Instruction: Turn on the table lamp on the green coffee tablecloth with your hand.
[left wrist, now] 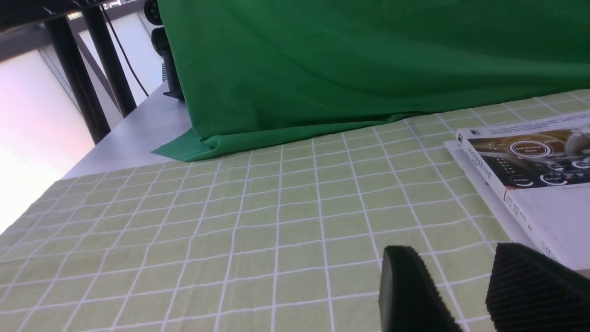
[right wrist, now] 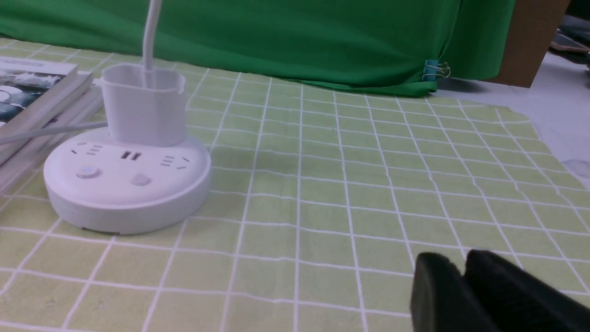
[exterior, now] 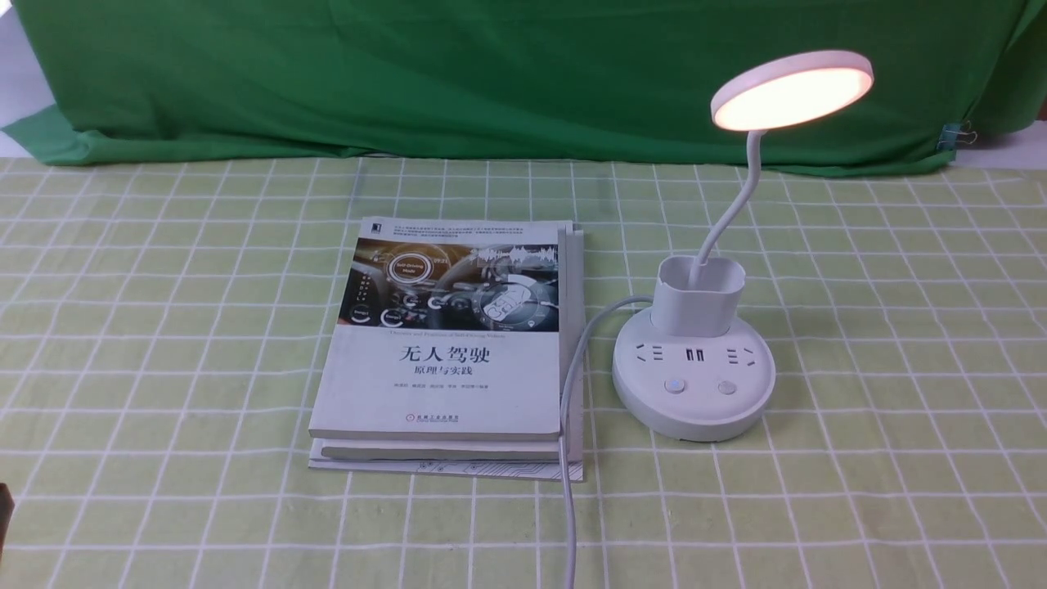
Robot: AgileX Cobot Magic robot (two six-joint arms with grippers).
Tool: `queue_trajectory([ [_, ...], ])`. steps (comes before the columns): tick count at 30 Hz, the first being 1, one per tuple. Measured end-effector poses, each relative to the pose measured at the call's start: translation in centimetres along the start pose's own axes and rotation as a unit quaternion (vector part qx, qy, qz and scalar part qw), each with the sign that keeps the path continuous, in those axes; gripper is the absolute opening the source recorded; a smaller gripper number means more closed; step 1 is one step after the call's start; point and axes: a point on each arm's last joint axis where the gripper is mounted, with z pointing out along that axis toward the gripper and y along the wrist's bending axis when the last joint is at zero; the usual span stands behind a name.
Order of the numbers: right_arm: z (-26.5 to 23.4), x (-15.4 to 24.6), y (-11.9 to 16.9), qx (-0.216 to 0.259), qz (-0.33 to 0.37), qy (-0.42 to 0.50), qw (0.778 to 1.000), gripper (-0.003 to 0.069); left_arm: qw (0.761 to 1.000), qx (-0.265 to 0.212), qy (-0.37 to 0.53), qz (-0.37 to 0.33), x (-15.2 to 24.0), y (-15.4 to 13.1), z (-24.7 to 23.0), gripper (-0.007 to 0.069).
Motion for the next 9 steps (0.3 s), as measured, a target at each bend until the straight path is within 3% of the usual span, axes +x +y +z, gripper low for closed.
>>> queue_trajectory([
  [9,0.0,0.0,0.0,0.0,0.0,0.0,1.0,0.0153,1.0,0.0,0.0,0.0,0.0,0.0,0.0,0.0242],
])
